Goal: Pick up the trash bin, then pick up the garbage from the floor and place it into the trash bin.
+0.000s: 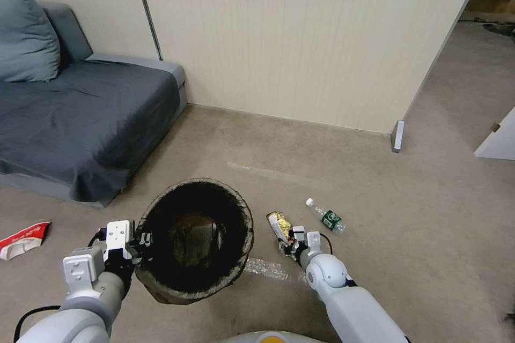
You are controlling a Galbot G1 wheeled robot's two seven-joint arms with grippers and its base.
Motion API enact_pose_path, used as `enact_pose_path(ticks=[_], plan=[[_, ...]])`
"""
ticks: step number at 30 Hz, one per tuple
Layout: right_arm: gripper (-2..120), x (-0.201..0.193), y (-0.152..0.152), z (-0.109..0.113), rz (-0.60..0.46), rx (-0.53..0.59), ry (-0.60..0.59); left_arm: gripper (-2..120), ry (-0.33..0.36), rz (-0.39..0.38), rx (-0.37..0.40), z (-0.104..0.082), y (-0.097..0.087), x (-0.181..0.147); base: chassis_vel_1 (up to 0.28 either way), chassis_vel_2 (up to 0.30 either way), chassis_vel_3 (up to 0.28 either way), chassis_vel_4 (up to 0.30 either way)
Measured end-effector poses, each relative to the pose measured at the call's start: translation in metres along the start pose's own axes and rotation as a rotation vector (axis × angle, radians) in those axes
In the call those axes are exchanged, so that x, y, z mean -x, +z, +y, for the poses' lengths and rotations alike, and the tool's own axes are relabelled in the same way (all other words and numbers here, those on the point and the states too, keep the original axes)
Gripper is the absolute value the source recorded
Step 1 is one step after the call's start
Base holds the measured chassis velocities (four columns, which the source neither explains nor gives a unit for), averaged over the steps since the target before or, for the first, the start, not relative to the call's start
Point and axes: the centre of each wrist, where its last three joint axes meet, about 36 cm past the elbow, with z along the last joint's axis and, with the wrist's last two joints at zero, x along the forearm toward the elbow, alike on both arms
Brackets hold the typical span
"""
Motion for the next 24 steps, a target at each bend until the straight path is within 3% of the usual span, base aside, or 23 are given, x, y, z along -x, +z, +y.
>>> enact_pose_path(ticks=[3,6,10,17,24], plan=[[28,0.0,0.0,0.0,0.0,0.0,0.0,1,0.0,0.0,0.0,0.0,0.0,0.0,0.0,0.0,0.0,0.0],[10,0.0,0.0,-0.002,0.0,0.003,0.002,1,0.001,0.001,0.0,0.0,0.0,0.0,0.0,0.0,0.0,0.0],[0,0.0,-0.001,-0.004,-0.001,0.005,0.004,1,0.001,0.001,0.0,0.0,0.0,0.0,0.0,0.0,0.0,0.0],[0,-0.005,-0.01,-0.006,-0.047,-0.001,0.016,1,0.002,0.002,0.0,0.0,0.0,0.0,0.0,0.0,0.0,0.0],[0,-0.053,-0.068,-0.009,-0.256,-0.03,0.022,1,0.006,-0.003,0.009,0.001,-0.002,0.001,0.0,0.0,0.0,0.0]])
